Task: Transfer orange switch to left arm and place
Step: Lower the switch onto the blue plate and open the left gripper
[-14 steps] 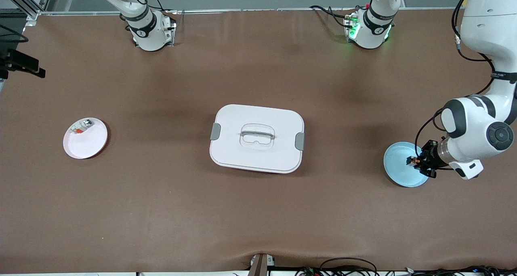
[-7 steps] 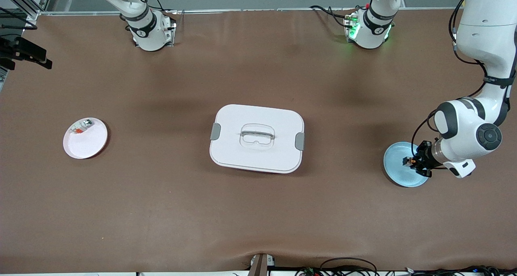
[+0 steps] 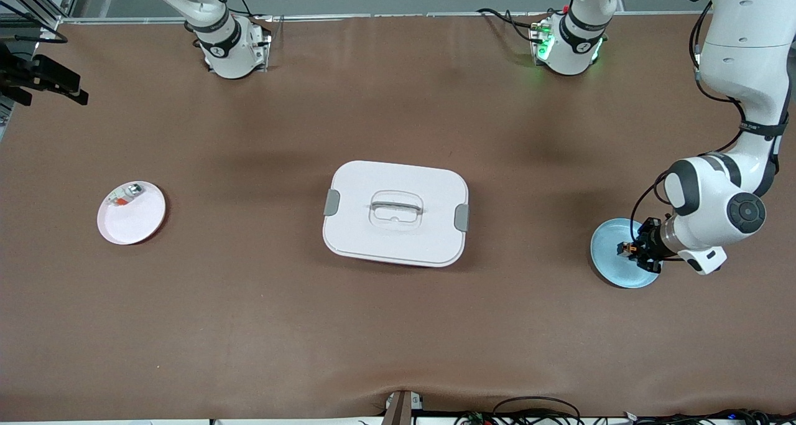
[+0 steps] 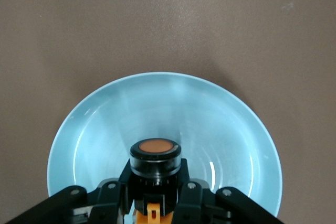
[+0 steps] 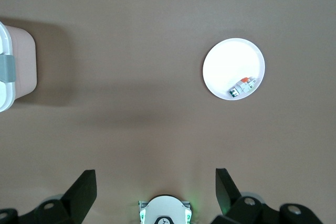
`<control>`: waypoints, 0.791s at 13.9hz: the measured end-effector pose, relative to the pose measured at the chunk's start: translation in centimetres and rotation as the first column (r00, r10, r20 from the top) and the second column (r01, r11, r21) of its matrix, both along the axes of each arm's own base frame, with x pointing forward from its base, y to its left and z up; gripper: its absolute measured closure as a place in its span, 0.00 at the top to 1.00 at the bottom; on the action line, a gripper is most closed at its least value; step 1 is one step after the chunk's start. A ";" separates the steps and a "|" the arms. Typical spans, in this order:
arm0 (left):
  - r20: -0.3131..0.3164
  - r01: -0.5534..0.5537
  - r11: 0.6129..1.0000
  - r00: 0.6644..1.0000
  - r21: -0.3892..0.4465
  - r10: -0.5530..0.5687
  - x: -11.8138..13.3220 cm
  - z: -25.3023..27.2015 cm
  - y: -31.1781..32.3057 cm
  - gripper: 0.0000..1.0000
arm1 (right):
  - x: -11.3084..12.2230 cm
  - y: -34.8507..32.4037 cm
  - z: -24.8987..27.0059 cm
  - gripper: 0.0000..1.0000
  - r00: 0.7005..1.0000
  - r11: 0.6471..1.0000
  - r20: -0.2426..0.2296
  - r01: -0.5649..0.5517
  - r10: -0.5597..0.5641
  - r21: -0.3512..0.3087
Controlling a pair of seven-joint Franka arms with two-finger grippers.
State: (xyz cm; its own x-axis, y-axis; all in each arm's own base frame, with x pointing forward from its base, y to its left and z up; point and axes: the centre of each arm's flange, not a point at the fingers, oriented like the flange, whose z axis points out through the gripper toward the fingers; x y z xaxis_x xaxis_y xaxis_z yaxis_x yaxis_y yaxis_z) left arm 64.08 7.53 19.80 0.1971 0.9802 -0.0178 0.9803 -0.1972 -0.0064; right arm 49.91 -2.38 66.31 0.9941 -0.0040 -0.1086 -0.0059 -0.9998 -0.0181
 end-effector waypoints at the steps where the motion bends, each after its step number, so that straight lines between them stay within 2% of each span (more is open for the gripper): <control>1: -0.001 0.000 1.000 1.000 0.000 0.000 0.0 -0.1 0.0 0.34 | -0.2 0.0 0.0 1.00 1.000 1.000 0.002 0.001 -0.001 0.000; 5: -0.003 0.000 1.000 1.000 0.000 0.000 0.0 -0.2 0.0 0.34 | -0.4 0.0 -0.1 1.00 1.000 1.000 0.005 0.003 -0.003 0.000; 11: -0.003 0.000 1.000 1.000 0.000 0.000 -0.1 -0.2 0.0 0.34 | 0.0 -0.1 0.7 1.00 0.998 1.000 0.070 0.004 -0.004 -0.002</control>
